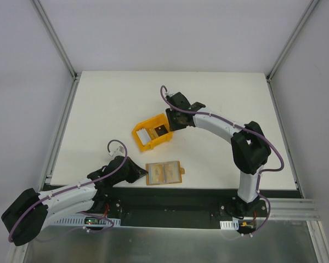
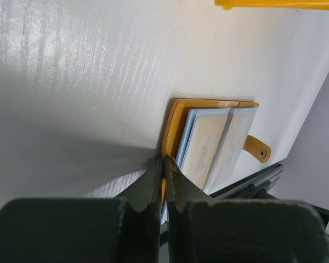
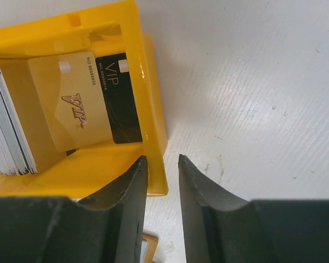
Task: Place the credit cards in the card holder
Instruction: Move the storage box to the center of the board.
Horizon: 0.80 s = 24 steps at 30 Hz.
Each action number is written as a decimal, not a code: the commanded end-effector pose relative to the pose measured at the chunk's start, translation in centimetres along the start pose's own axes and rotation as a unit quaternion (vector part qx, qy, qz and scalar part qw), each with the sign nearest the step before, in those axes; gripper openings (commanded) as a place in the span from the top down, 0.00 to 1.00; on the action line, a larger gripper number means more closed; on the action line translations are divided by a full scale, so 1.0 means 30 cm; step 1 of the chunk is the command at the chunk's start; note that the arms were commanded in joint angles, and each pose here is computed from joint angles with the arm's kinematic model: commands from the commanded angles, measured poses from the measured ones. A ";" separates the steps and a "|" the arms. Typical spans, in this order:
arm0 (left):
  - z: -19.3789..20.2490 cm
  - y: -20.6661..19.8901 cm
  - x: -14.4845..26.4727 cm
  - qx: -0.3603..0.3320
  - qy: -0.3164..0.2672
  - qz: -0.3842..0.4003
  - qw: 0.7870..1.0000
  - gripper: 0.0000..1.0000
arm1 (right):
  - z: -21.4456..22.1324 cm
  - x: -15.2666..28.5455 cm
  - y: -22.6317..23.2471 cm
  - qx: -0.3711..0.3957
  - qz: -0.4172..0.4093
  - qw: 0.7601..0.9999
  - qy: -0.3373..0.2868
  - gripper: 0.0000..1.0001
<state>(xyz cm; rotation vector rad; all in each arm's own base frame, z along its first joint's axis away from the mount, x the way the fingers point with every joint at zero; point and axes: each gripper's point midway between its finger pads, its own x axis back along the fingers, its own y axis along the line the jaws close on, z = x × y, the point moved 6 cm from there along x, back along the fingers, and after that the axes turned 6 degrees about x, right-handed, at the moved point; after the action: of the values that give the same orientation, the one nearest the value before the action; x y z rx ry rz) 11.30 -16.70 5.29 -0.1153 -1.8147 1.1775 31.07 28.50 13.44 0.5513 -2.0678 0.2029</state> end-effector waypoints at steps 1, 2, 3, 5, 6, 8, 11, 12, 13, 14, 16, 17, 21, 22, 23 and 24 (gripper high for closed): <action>-0.002 0.109 -0.008 0.002 -0.007 -0.055 0.998 1.00 | 0.009 0.033 -0.046 0.001 0.021 1.000 -0.002 0.71; -0.001 0.109 -0.008 0.002 -0.006 -0.056 0.998 1.00 | 0.008 0.036 -0.050 0.000 0.021 1.000 -0.004 0.73; -0.001 0.110 -0.008 0.003 -0.007 -0.056 0.998 1.00 | 0.015 0.034 -0.057 0.000 0.024 1.000 -0.001 0.75; -0.001 0.108 -0.007 0.003 -0.007 -0.055 0.998 1.00 | 0.023 0.037 -0.071 -0.001 0.029 1.000 0.000 0.76; -0.001 0.109 -0.007 0.002 -0.006 -0.056 0.998 1.00 | 0.032 0.037 -0.077 -0.001 0.033 0.999 0.003 0.77; 0.000 0.106 -0.007 0.001 -0.006 -0.054 0.999 1.00 | 0.044 0.043 -0.094 -0.005 0.038 0.999 0.004 0.77; 0.000 0.108 -0.008 0.002 -0.006 -0.056 0.998 1.00 | 0.062 0.057 -0.113 -0.007 0.042 0.999 0.004 0.78; -0.001 0.108 -0.008 0.001 -0.006 -0.056 0.998 1.00 | 0.069 0.061 -0.126 -0.009 0.047 0.999 0.004 0.79; -0.001 0.109 -0.008 0.001 -0.006 -0.057 0.998 1.00 | 0.076 0.065 -0.134 -0.008 0.049 0.999 0.006 0.79; 0.000 0.109 -0.008 0.001 -0.005 -0.057 0.998 1.00 | 0.079 0.070 -0.140 -0.008 0.050 0.999 0.004 0.79; -0.001 0.105 -0.008 0.002 -0.006 -0.056 0.998 1.00 | 0.089 0.076 -0.154 -0.006 0.053 0.999 0.005 0.79; 0.000 0.106 -0.008 0.001 -0.005 -0.057 0.998 1.00 | 0.094 0.079 -0.160 -0.003 0.054 0.999 0.005 0.79; -0.001 0.100 -0.009 -0.001 -0.005 -0.057 0.998 1.00 | 0.098 0.085 -0.182 -0.006 0.054 0.999 0.005 0.79; -0.001 0.103 -0.009 -0.001 -0.005 -0.059 0.998 1.00 | 0.098 0.084 -0.190 -0.009 0.054 0.998 0.005 0.79; 0.000 0.101 -0.009 -0.001 -0.004 -0.059 0.998 1.00 | 0.100 0.084 -0.196 -0.011 0.055 0.998 0.006 0.79; -0.001 0.099 -0.010 -0.002 -0.004 -0.058 0.998 1.00 | 0.095 0.087 -0.200 -0.013 0.054 0.998 0.004 0.79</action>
<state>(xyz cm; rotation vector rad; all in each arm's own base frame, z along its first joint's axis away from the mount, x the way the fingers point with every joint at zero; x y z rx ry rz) 11.33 -16.74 5.14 -0.1089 -1.8115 1.1753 30.10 22.51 11.87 0.4314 -2.0429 0.2367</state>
